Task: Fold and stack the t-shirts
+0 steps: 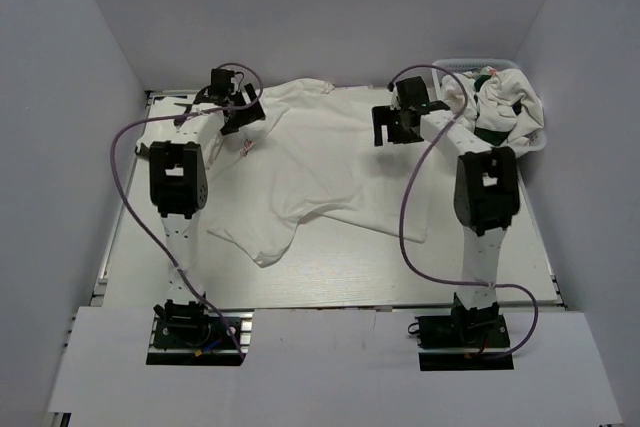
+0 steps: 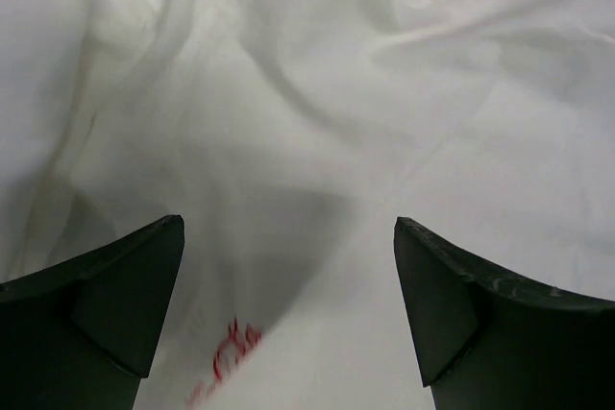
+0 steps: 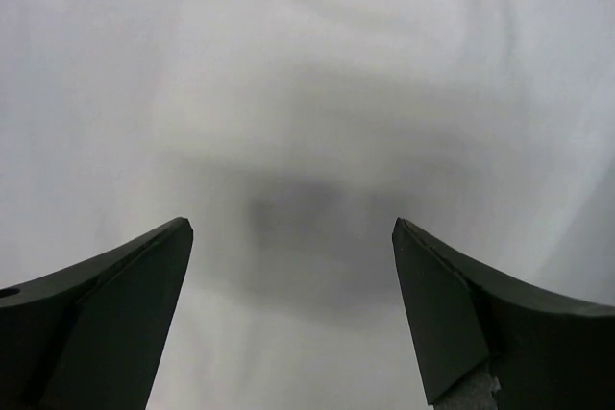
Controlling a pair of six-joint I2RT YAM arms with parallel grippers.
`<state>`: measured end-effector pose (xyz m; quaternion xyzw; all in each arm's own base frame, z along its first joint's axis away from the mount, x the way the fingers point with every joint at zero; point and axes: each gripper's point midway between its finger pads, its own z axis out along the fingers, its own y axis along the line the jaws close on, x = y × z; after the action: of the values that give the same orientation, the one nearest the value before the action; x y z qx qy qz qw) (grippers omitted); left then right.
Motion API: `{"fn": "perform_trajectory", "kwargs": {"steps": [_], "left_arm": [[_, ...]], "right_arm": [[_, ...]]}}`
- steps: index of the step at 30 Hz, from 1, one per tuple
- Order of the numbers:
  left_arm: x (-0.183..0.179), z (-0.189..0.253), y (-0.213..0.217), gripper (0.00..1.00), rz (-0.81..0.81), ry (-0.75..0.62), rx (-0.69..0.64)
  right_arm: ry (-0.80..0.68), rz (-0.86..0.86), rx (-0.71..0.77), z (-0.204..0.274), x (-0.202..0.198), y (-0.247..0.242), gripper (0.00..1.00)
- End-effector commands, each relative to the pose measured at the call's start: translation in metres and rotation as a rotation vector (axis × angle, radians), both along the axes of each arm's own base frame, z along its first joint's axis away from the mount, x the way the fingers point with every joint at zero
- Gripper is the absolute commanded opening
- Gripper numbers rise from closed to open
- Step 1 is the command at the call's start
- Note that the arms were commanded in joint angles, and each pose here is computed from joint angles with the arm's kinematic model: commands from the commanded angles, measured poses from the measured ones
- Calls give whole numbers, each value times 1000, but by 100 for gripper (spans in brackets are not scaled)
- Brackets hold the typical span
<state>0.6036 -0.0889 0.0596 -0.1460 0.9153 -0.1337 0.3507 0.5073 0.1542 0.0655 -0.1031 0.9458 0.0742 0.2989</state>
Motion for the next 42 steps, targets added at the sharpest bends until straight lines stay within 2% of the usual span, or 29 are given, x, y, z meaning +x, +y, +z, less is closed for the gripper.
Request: {"fn": "perform_trajectory", "kwargs": {"steps": [1,2,3,4,6,7,11,14,15,19,25,29,30,35,36,39,42], "left_arm": [[-59,78,-1,100,1,-42,35],[-75,113,-3,100,-12,-110,12],[-90,113,-4,100,-16,-110,-6],[-134,79,-10,100,-51,-37,-23],[-143,94,-11,100,-55,-82,-43],[-166,71,-17,100,-79,-26,-53],[-196,49,-26,100,-106,14,-94],[-203,38,-34,100,-126,36,-92],[-207,17,-33,100,-123,90,-85],[-215,-9,-37,100,-128,161,-89],[-230,-52,-31,100,-91,291,-64],[-235,-63,-22,100,-54,327,-25],[-234,-63,-20,100,-48,325,-18],[-236,-65,-15,100,-30,333,9],[-236,-65,-15,100,-23,334,4],[-236,-65,-15,100,-23,334,4],[-235,-61,-15,100,-23,342,5]], "right_arm": [[-108,2,111,72,-40,19,90],[-98,-5,117,68,-50,18,90],[-24,3,124,36,-78,23,90],[-11,7,159,38,-102,27,90],[-7,19,168,36,-109,33,90],[0,27,181,35,-125,37,90],[41,55,183,15,-158,52,90],[69,43,159,0,-169,55,90],[82,36,154,-7,-175,56,90],[102,48,157,-20,-188,61,90],[168,51,129,-38,-227,54,90],[235,72,121,-46,-286,42,89],[205,84,148,-33,-291,43,89],[280,80,184,-33,-368,22,88],[339,82,190,-37,-394,14,86],[358,105,257,-31,-418,13,86],[284,50,286,-21,-407,12,86]]}}
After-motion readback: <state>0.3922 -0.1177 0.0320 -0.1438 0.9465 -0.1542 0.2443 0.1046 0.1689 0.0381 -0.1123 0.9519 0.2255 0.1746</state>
